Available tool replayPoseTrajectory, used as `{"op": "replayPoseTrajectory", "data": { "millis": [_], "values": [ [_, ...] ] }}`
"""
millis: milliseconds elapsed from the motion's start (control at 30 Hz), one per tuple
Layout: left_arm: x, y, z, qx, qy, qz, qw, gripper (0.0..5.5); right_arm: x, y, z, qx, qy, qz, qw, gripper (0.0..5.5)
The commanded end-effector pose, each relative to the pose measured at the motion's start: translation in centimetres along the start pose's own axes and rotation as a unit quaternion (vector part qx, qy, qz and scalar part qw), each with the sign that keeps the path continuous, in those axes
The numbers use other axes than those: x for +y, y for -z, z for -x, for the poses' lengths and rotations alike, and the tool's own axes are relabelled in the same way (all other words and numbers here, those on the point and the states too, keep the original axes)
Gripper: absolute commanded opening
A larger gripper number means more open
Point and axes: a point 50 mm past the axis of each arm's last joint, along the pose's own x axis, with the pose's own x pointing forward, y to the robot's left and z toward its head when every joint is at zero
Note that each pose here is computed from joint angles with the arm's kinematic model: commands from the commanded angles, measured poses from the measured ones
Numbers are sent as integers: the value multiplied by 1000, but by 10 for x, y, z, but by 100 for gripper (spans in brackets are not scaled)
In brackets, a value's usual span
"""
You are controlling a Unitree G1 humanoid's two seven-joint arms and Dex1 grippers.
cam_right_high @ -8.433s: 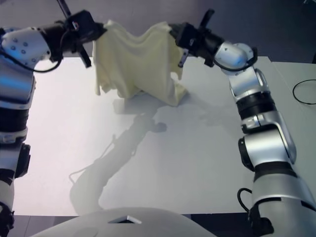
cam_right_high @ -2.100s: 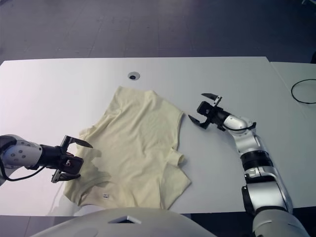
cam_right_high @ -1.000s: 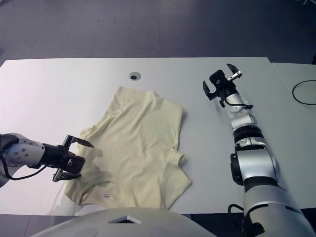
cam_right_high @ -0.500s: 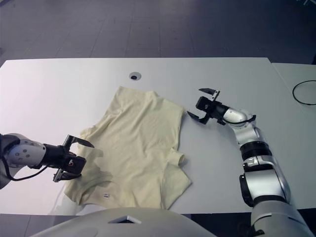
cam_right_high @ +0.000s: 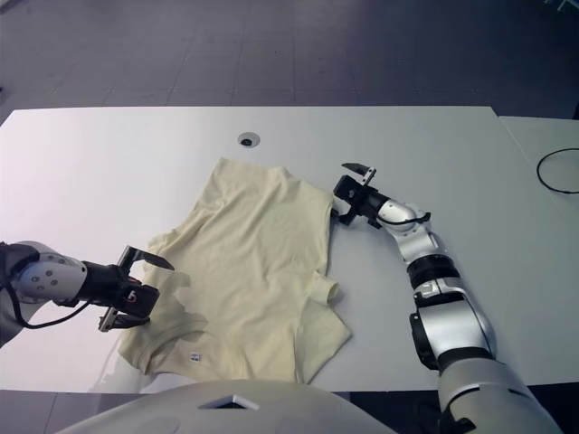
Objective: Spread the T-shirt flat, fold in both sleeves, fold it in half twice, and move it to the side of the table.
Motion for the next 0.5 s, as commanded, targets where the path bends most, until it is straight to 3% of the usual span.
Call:
{"op": "replayPoseTrajectory", "data": {
  "millis": [33, 367, 500],
  "values": [
    [-22, -3, -30, -19, 46, 33, 998, 540, 6, 3, -7, 17, -7, 0, 1000, 441],
    [-23, -6, -33, -24, 41, 39, 998, 540, -38, 4, 0, 40, 199, -18, 979, 278],
    [-23, -7, -34, -26, 40, 40, 998, 540, -38, 7, 3, 40, 202, -9, 978, 341]
  ]
}}
